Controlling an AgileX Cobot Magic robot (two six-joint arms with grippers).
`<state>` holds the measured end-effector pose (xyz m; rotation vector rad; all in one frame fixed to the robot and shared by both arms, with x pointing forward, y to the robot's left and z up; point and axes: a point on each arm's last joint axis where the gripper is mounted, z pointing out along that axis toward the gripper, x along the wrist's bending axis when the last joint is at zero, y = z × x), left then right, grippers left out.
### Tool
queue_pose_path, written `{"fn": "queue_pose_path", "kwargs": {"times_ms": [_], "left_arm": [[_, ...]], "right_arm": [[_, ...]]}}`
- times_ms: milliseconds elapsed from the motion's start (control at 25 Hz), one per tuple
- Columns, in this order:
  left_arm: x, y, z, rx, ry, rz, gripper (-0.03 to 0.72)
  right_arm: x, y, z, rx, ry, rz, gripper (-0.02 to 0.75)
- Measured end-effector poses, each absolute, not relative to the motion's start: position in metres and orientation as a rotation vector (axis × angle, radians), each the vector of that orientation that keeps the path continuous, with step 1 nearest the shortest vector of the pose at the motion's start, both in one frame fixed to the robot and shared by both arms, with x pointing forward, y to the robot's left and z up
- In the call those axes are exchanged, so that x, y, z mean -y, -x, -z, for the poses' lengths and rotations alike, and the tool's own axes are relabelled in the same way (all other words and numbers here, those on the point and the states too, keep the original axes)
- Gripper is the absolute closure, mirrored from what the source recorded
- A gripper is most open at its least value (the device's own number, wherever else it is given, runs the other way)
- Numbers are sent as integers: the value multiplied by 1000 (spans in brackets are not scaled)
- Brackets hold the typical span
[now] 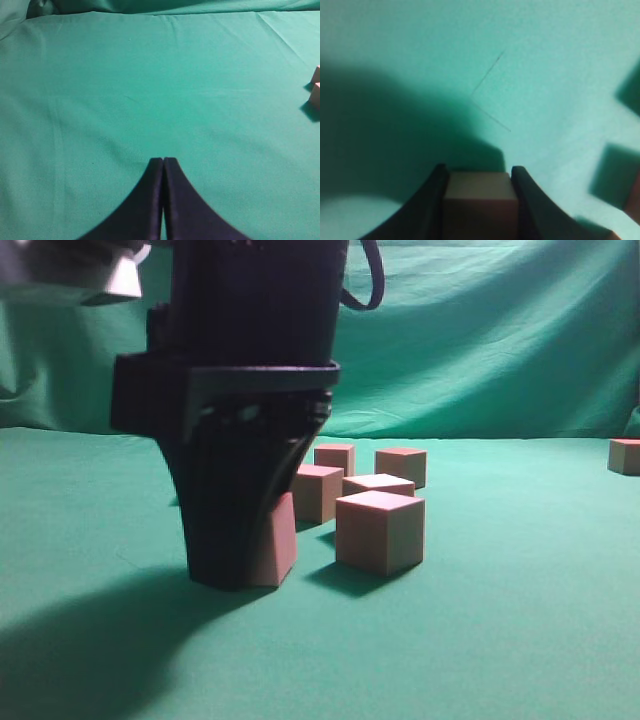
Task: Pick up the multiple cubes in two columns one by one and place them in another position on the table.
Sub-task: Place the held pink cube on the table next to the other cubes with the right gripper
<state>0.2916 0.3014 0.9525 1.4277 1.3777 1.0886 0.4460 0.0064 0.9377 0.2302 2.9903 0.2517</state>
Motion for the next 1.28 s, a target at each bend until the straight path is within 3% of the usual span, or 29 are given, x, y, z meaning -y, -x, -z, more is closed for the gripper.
{"fn": "queue_pose_path", "kwargs": {"times_ms": [480,720,800,880,920,1280], "left_arm": [[-301,-292,-953,-1378,-1428,-1089,688],[-301,-292,-953,-1378,-1428,-1089,688],[-301,-292,-953,-1378,-1428,-1089,688],[-301,-292,-953,-1378,-1428,-1089,688],[-301,-292,-953,-1378,-1428,-1089,688],[-301,-292,-953,-1378,-1428,-1089,688]], "right_arm": [[-7,-447,-935,-2990,-230,-253,472],[-6,-446,-939,-2990,-247,-251,130],[-6,-446,-947,-2985,-271,-253,94],[-5,-447,-964,-2967,-295,-268,94],[-5,-447,-974,-2954,-314,-281,52],[23,-456,-1102,-2653,-518,-284,117]]}}
